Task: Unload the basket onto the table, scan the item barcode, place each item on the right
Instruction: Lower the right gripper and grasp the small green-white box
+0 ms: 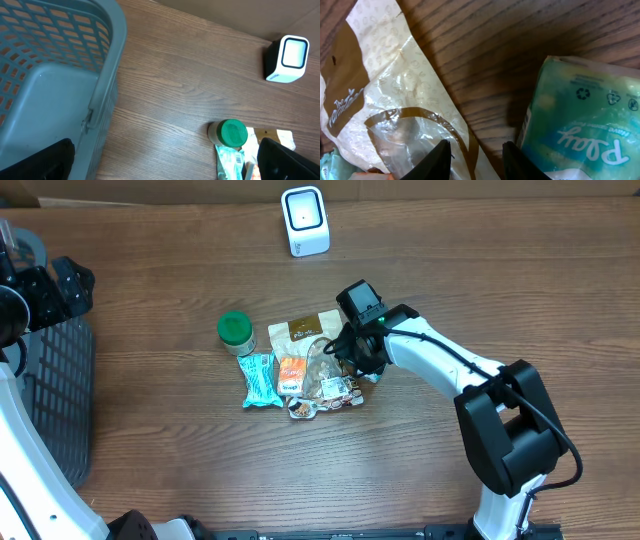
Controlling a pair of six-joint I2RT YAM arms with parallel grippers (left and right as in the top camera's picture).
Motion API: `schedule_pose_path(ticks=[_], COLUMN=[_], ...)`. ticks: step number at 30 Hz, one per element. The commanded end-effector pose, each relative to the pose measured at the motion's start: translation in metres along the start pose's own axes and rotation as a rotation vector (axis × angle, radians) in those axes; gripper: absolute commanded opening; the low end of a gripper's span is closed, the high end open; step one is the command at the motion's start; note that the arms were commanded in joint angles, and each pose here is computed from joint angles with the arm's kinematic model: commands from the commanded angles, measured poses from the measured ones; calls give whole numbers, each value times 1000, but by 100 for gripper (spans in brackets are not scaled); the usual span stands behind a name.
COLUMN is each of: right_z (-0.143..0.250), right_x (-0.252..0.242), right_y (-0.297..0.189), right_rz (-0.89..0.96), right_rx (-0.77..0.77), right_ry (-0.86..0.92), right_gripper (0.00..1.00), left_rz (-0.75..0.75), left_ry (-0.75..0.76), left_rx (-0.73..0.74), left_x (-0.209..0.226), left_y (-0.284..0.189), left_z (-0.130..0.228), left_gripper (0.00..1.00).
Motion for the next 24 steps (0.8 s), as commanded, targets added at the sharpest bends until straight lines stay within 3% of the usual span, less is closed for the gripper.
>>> schedule_pose_path(ticks=[1, 8, 16, 21, 24], right_z=[-1, -7, -26, -50, -58], right_x=[-7, -52, -16, -35, -69], right_y=[0, -9, -60, -104, -108], right_rz=[24, 84, -198, -191, -149], right_rx=[0, 82, 93, 48, 60], right_ry=[-43, -75, -334, -365, -328], right_gripper=[35, 35, 36, 40, 48], left_rz=[16, 16, 16, 16, 16], left_ry=[-13, -13, -13, -13, -13], left_rx=[6, 6, 6, 6, 6], left_x=[-3, -3, -3, -3, -3], left_y=[1, 1, 1, 1, 1], left_z=[0, 0, 0, 0, 0], left_gripper=[100, 100, 100, 99, 100])
Point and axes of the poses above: each gripper's point midway between its finger pads, its own y axis out along the fingers, its own x axis along the line the jaws close on, z = x × y, the point moved 2 cm from there along -y, back along the fingers, and after that the axes turned 14 degrees about -y, right-handed, at the moved point
